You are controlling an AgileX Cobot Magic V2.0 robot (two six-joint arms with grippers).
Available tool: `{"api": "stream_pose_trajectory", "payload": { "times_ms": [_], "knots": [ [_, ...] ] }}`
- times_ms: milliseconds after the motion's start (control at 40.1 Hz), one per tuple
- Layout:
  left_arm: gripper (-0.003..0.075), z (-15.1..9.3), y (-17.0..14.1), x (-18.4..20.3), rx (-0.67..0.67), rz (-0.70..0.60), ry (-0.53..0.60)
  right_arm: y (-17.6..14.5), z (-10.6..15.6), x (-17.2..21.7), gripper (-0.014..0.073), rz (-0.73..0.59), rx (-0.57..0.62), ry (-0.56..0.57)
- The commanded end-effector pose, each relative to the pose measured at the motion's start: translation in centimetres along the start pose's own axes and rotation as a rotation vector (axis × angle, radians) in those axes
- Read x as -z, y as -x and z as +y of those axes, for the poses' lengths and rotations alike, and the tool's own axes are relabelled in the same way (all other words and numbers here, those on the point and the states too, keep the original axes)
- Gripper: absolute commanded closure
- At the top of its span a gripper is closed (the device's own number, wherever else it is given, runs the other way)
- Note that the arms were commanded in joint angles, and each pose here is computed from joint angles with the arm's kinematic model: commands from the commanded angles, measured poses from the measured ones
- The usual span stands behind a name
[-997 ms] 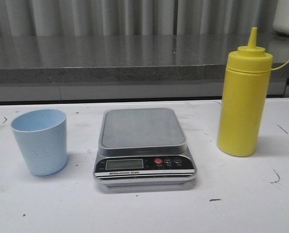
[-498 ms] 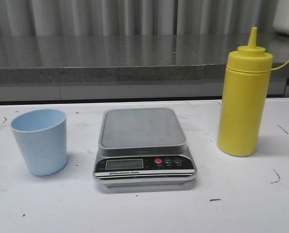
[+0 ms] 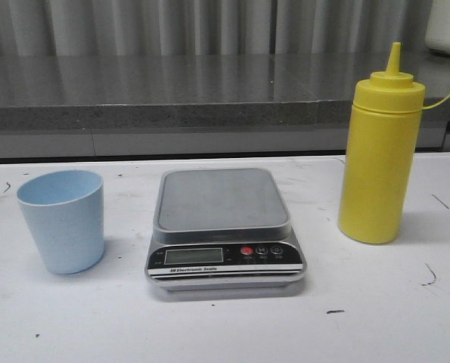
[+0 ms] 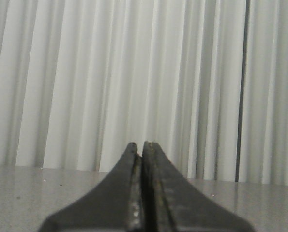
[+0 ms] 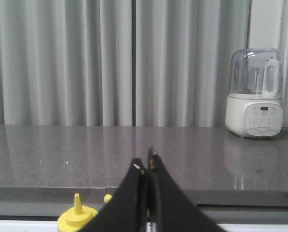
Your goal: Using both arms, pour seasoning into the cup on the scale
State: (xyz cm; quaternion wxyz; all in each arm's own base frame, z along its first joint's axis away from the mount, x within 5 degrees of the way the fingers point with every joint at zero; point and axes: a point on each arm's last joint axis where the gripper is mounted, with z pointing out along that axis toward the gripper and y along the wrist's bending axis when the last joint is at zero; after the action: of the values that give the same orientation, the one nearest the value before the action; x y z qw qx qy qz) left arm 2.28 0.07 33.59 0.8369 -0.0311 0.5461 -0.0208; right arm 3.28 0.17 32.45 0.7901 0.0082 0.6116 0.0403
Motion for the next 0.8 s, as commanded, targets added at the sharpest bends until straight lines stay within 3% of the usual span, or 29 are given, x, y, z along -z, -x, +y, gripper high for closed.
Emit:
{"api": "stream_pose_trajectory", "payload": {
  "times_ms": [0,174,299,399,498,573,648,698,773],
  "knots": [
    [0.0741,-0.2,2.7,-1.9,-0.023,0.054,0.001,3.2,0.2,-2.0,0.0705,0.045,0.017,-0.008],
    [0.0740,-0.3,3.2,-6.0,-0.057,0.338,0.015,4.6,0.3,-6.0,0.0705,0.237,0.015,-0.009],
    [0.0739,-0.3,2.9,-7.1,-0.057,0.363,0.017,4.1,0.3,-7.3,0.0699,0.285,0.014,-0.011],
    [0.0698,-0.3,2.9,-7.1,-0.057,0.361,0.016,4.1,0.3,-7.3,0.0592,0.289,0.014,-0.011],
    [0.0501,-0.3,2.8,-7.1,-0.057,0.365,0.017,4.1,0.3,-7.3,0.0348,0.289,0.014,-0.011],
    [0.0250,-0.3,2.8,-7.1,-0.055,0.367,0.016,4.0,0.3,-7.3,0.0137,0.296,0.014,-0.012],
    [0.0066,-0.2,2.7,-7.2,-0.055,0.375,0.017,3.9,0.3,-7.2,0.0001,0.306,0.014,-0.012],
    [0.0013,-0.3,2.5,-7.3,-0.040,0.386,0.015,3.8,0.3,-7.2,-0.0013,0.315,0.014,-0.012],
    [0.0038,-0.4,2.2,-7.5,0.003,0.405,0.011,3.8,0.3,-7.2,0.0004,0.319,0.014,-0.012]
  ]
}}
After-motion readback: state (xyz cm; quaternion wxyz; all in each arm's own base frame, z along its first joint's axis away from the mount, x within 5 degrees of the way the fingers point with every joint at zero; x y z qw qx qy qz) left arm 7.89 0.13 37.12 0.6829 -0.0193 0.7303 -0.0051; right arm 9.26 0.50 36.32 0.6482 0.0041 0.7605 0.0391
